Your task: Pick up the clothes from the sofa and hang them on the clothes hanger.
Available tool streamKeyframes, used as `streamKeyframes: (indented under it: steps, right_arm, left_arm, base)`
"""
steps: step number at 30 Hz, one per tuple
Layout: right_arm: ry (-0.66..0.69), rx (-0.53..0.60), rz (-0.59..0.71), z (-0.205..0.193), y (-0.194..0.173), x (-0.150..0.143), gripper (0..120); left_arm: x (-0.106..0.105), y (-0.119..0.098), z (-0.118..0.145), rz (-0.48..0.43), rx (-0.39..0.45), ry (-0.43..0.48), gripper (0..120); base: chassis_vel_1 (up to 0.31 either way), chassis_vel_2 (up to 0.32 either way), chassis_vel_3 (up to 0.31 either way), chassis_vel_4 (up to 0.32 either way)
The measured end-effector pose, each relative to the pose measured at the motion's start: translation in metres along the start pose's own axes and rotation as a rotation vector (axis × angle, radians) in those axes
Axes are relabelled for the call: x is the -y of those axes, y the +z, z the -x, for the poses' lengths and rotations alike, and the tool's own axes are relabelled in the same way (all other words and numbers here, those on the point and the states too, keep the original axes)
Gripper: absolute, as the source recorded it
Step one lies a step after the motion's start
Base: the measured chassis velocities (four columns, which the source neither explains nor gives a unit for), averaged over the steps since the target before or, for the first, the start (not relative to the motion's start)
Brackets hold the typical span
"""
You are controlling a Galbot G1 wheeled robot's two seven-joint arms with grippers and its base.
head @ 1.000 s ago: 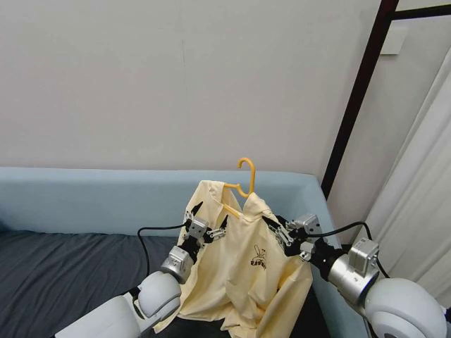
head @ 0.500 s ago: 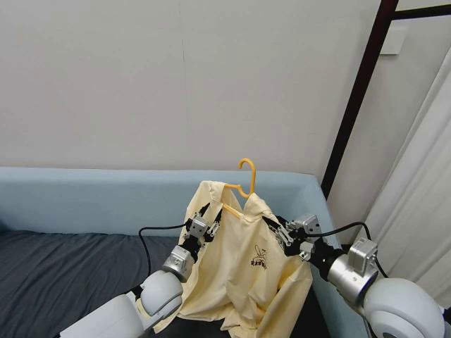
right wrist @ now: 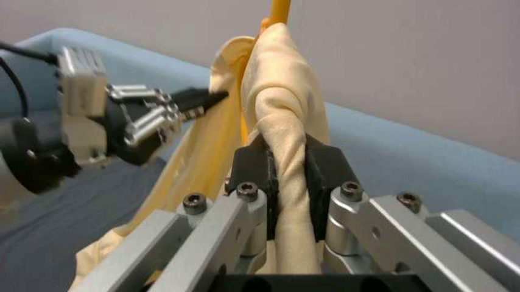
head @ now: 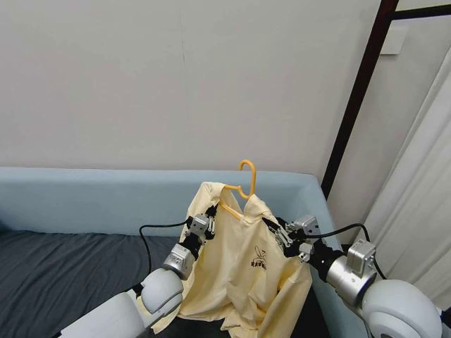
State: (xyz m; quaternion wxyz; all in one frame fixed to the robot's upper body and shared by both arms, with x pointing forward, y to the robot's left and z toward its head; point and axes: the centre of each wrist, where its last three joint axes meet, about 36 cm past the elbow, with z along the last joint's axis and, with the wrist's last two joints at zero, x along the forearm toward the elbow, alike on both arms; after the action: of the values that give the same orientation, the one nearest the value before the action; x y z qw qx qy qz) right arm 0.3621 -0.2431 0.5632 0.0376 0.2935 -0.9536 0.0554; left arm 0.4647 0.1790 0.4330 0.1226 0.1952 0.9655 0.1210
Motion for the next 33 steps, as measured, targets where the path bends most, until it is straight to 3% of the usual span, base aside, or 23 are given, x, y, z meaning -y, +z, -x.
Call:
streamKeyframes:
  steps: [9, 12, 19, 24, 33]
  right_arm:
    - [0.048, -0.024, -0.053, 0.009, 0.013, 0.011, 8]
    - [0.067, -0.038, -0.072, 0.013, 0.020, 0.015, 8]
    - [0.087, -0.040, -0.061, 0.015, 0.018, 0.018, 8]
    - [0.119, -0.039, -0.017, 0.016, 0.010, 0.022, 8]
    - [0.105, -0.019, 0.026, 0.015, 0.001, 0.015, 8]
  left_arm:
    - [-0.011, -0.038, 0.008, -0.035, 0.070, 0.021, 0]
    - [-0.015, -0.066, 0.025, -0.039, 0.122, 0.071, 0]
    - [-0.008, -0.094, 0.034, -0.048, 0.169, 0.173, 0]
    - [-0.001, -0.086, 0.007, -0.056, 0.158, 0.263, 0]
    - [-0.005, -0.057, -0.026, -0.008, 0.112, 0.269, 0]
  base:
    - [0.000, 0.000, 0.000, 0.000]
    - [0.000, 0.000, 0.000, 0.000]
    - [0.000, 0.000, 0.000, 0.000]
    - [0.000, 0.000, 0.000, 0.000]
    - [0.000, 0.000, 0.000, 0.000]
